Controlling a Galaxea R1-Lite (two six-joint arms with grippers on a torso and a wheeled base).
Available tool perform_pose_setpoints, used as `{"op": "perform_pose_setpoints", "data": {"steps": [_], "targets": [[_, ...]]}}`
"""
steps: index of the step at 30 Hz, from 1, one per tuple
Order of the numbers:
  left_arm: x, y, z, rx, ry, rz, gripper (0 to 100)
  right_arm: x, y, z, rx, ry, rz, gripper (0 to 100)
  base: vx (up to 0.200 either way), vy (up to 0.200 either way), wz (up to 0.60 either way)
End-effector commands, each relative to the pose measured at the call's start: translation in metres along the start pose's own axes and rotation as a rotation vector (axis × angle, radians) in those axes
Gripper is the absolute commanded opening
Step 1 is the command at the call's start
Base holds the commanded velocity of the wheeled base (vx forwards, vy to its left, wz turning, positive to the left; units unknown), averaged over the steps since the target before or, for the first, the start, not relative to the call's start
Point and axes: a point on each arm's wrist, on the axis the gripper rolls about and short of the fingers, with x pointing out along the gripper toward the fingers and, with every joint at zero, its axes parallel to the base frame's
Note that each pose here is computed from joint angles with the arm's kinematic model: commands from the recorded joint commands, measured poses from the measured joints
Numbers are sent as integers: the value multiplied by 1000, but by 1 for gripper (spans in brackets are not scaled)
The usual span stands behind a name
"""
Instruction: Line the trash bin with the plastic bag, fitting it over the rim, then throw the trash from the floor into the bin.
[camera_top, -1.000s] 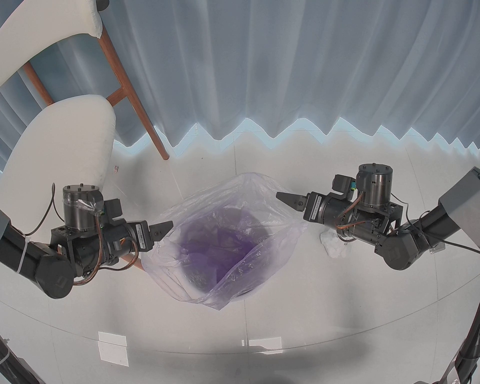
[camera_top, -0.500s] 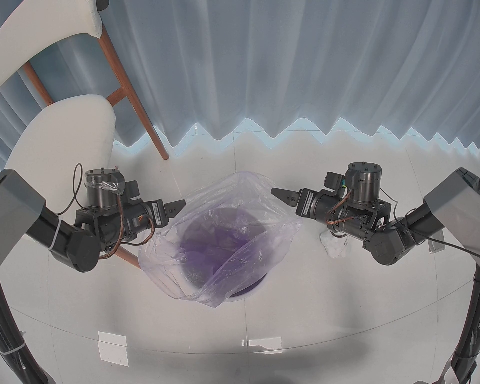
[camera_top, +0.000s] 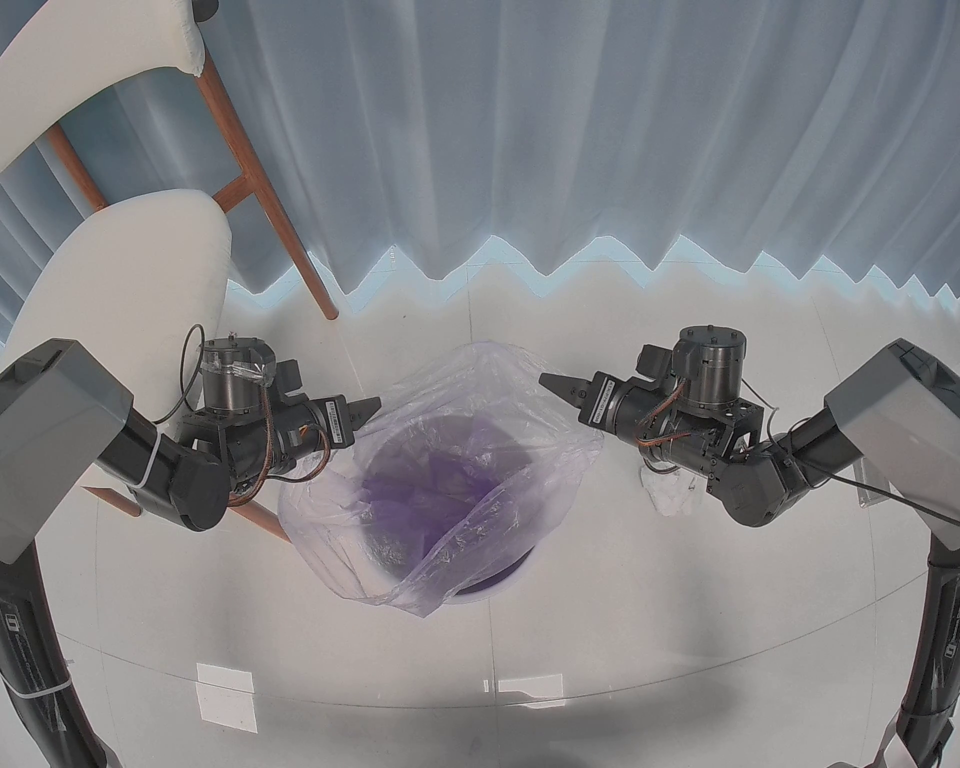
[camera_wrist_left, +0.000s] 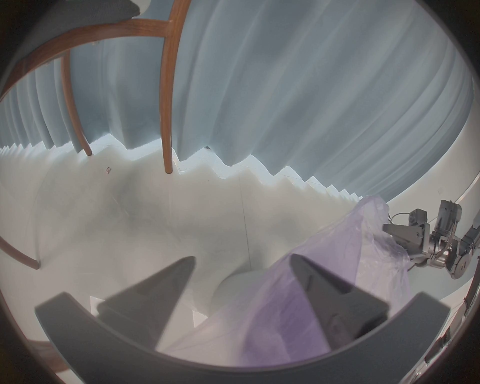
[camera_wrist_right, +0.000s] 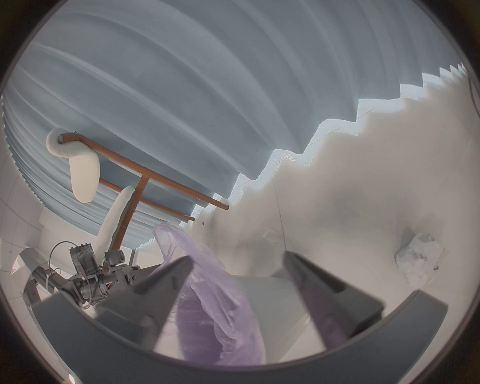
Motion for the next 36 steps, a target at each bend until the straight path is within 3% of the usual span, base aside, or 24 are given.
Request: {"op": "perform_pose_setpoints", "data": {"steps": [1, 8, 17, 22, 29, 30, 36], "targets": [[-3, -1, 1, -3, 2, -11, 0, 9, -6, -8, 5, 15, -6, 0, 0, 0, 0], [-8, 4, 8, -6, -16, 6, 0, 17, -13, -6, 7, -1, -14, 0, 0, 0, 0], [6, 16, -10, -14, 16, 63, 0, 53, -20, 3, 11, -3, -41, 0, 0, 0, 0], [-1, 11, 1, -36, -13, 38, 0, 56, -16, 11, 9, -24, -43, 0, 0, 0, 0], [-44, -8, 32, -64, -91, 4, 0, 45, -18, 4, 12, -13, -52, 0, 0, 0, 0], [-44, -8, 32, -64, -92, 2, 100, 45, -18, 3, 12, -11, -52, 0, 0, 0, 0], [-45, -11, 30, -60, -74, -48, 100, 37, -16, -6, 12, -1, -46, 0, 0, 0, 0]]}}
